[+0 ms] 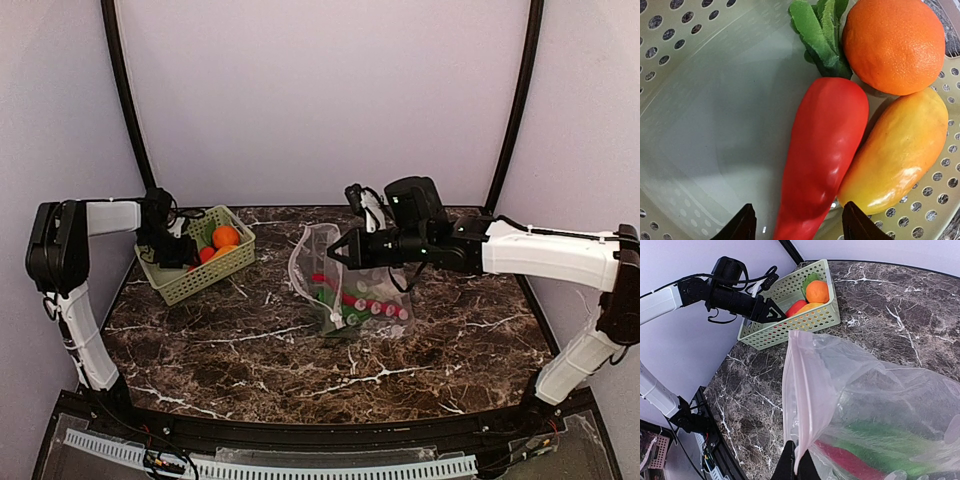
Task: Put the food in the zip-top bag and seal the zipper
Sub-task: Pick up the fake vegetable from the bin.
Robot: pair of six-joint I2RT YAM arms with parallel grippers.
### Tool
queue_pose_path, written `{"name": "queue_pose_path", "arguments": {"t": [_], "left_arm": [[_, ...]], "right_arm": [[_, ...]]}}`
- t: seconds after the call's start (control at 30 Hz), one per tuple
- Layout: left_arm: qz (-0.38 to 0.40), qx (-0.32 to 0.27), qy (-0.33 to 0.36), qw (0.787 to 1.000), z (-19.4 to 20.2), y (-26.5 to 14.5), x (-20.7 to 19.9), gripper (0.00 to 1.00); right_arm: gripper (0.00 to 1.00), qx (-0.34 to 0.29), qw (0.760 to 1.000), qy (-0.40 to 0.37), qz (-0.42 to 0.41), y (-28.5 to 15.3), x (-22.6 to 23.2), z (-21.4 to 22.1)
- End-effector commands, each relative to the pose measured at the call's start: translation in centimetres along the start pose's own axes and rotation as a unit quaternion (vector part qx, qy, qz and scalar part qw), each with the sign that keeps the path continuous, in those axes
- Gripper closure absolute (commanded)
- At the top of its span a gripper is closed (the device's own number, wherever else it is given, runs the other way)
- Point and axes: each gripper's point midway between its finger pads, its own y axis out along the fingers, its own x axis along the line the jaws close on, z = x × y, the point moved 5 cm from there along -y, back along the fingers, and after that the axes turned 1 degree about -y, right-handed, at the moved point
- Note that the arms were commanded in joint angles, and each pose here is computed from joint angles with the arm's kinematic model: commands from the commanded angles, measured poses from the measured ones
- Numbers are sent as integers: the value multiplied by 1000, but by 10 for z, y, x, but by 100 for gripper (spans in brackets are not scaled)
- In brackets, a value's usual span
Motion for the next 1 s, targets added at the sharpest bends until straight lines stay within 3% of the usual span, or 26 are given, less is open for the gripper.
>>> {"name": "queue_pose_path", "arguments": {"t": [0.0, 0.2, 0.53, 0.67, 0.97], "left_arm": [[-5, 22, 3, 1000, 5, 4, 4, 42], [2, 37, -1, 999, 9, 12, 4, 44], [7, 44, 0, 999, 10, 12, 2, 67], [4, 40, 0, 999, 8, 9, 2, 71], [-24, -36, 13, 999, -7, -30, 1, 78]], "right_arm": [[100, -11, 1000, 1, -8, 2, 0, -4], [100, -13, 1000, 3, -9, -1, 1, -4], [100, -17, 1000, 5, -8, -5, 0, -3], [100, -16, 1000, 6, -8, -6, 0, -2], [100, -16, 1000, 6, -4, -6, -1, -3]]}}
